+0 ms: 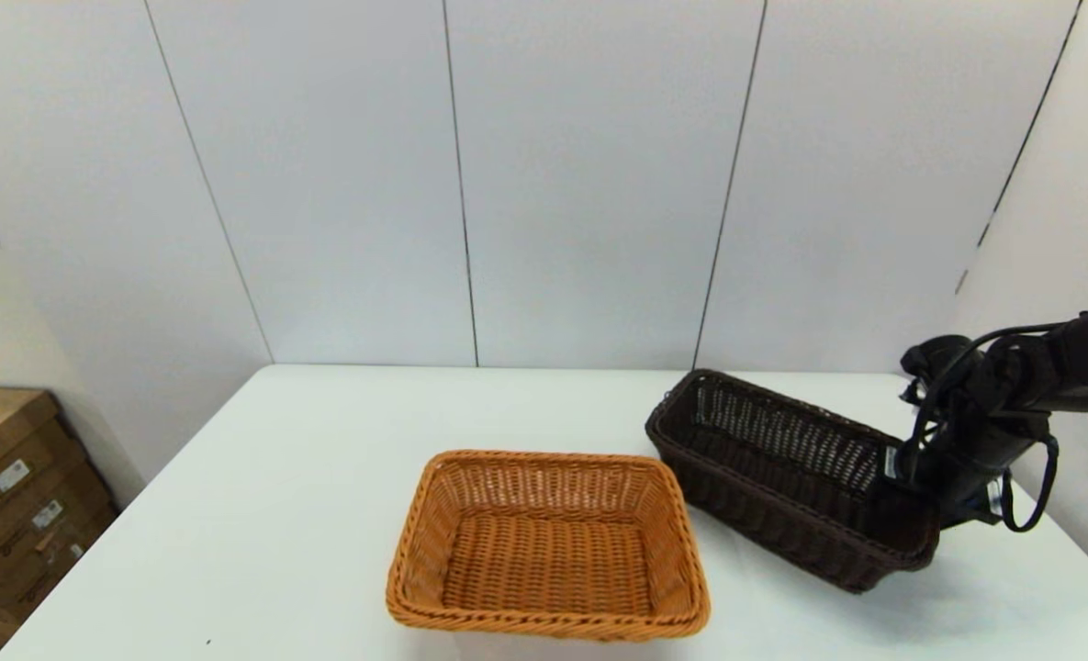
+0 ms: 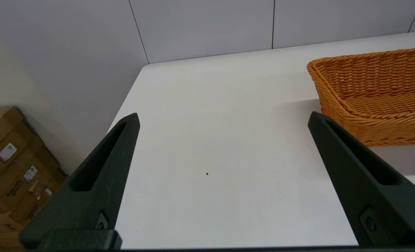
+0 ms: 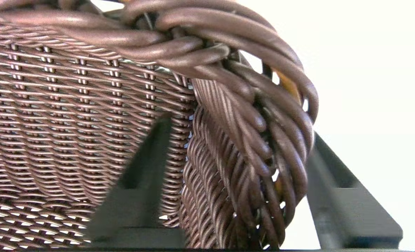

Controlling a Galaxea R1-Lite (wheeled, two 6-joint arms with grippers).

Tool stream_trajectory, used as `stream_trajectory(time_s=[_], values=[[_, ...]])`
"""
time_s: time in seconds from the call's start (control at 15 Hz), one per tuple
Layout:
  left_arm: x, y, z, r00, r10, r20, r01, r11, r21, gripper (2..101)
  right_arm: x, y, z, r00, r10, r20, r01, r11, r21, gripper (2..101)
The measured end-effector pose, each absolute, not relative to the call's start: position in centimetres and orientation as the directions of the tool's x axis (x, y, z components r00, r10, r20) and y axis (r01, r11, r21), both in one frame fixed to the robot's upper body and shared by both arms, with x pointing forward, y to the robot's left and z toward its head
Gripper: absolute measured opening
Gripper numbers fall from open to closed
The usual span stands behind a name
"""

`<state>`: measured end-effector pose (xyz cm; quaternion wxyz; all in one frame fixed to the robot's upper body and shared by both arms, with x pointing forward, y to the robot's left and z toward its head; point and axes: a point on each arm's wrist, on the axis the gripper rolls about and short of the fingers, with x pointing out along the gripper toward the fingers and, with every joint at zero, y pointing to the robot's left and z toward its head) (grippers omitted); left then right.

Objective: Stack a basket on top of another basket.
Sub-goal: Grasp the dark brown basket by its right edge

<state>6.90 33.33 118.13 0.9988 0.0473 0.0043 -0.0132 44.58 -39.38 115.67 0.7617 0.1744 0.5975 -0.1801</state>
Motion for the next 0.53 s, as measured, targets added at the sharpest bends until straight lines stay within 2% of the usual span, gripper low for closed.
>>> stream_trajectory(time_s=[0.13, 0.27, 0.53], values=[[6.9, 33.33, 118.12, 1.0, -0.026, -0.011, 0.027, 0.995, 0.094, 97.8, 44.57, -39.41, 115.68, 0.221, -0.067, -0.973, 0.483, 0.874, 0.05, 45.8], [6.9, 33.33, 118.13, 1.0, -0.026, -0.01, 0.027, 0.995, 0.094, 97.8, 44.59, -39.39, 115.73, 0.224, -0.063, -0.973, 0.482, 0.875, 0.054, 22.8], [6.9, 33.33, 118.13, 1.0, -0.026, -0.01, 0.027, 0.995, 0.095, 97.8, 44.53, -39.42, 116.04, 0.231, -0.066, -0.971, 0.483, 0.874, 0.056, 22.9]])
